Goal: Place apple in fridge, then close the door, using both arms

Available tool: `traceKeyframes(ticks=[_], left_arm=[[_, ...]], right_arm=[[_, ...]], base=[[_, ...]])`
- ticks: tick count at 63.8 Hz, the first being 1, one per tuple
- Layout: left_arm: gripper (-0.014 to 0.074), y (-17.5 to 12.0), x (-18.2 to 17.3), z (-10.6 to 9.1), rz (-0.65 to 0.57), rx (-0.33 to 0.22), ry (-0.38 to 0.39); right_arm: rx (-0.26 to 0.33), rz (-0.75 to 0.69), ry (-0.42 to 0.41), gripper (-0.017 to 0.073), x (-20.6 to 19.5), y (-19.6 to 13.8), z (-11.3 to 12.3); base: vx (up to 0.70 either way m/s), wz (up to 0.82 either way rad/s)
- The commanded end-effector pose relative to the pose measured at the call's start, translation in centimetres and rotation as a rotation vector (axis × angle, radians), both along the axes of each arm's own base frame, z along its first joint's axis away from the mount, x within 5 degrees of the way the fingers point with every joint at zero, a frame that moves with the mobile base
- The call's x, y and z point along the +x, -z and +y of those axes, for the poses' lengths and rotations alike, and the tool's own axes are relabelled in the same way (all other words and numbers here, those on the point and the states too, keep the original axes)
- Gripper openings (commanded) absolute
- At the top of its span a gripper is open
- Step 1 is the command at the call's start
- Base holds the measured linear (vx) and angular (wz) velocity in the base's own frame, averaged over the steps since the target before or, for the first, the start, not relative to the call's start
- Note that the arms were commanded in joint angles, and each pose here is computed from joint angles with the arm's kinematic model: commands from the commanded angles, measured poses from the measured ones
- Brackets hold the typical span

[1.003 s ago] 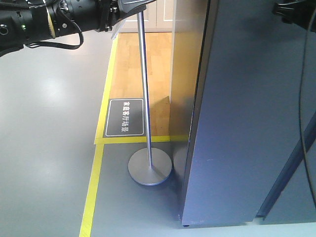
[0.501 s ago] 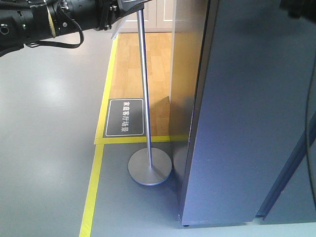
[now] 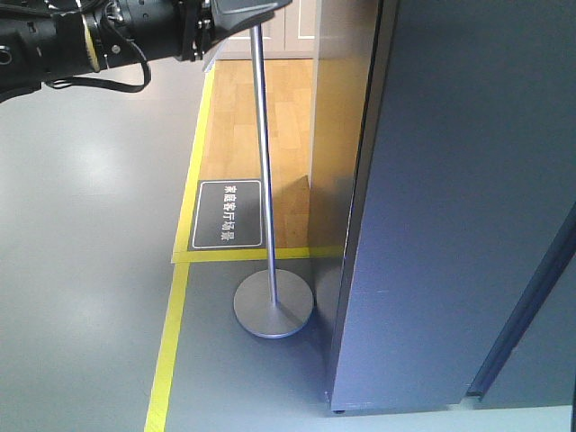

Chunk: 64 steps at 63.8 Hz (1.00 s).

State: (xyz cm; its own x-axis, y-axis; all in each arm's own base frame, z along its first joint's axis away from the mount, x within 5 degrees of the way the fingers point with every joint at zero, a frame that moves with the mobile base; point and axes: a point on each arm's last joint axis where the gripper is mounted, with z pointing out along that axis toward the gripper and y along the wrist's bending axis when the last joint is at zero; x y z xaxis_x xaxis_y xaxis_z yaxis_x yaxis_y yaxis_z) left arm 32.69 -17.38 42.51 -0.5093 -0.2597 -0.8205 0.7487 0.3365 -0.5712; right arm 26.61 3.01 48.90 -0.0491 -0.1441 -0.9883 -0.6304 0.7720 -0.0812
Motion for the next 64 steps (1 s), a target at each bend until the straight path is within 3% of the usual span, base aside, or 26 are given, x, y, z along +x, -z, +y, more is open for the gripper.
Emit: traceKeyframes(ticks=[1,12,20,30,35,46,53,64], left_arm=[[0.016,-2.7,-2.2,0.0,-0.049,-0.077,0.102],[-0.0002,-2.7,-3.8,-0.4,-0.062,-0.076,0.291],[-0.0008,-2.9,-5.3,-0.4,-0.08,-0.066,0.429],[-0.0008,-3.0,-7.8,0.0,-0.136,0.057,0.558],[-0.0008,-3.3,-9.2,0.5,-0.174,0.136,0.546],[-0.0008,-2.9,-12.3,1.7,-0.182,0.187,0.471],[-0.0008,-1.1,-14.3,2.7,-0.153,0.234,0.4],[-0.0008,4.1,-16.9,4.1,-0.027,0.25,0.253]], right_arm=[[0.0,-0.061,-0.081,-0.0012,-3.1,-2.3,0.9],[-0.055,-0.061,-0.168,-0.0006,-6.0,-2.8,1.7],[-0.082,-0.042,-0.173,-0.0006,-7.5,-3.0,1.9],[-0.149,-0.019,-0.152,-0.0006,-9.8,-3.1,1.9],[-0.158,-0.022,-0.141,-0.0005,-10.9,-3.1,2.0],[-0.116,-0.015,-0.069,-0.0005,-12.5,-0.5,1.9],[-0.107,0.026,-0.028,-0.0005,-13.6,3.4,1.8],[-0.078,0.085,0.058,-0.0005,-16.2,10.0,1.6]], base=[[0.0,0.0],[0.0,0.0],[0.0,0.0],[0.0,0.0],[0.0,0.0],[0.0,0.0],[0.0,0.0],[0.0,0.0]])
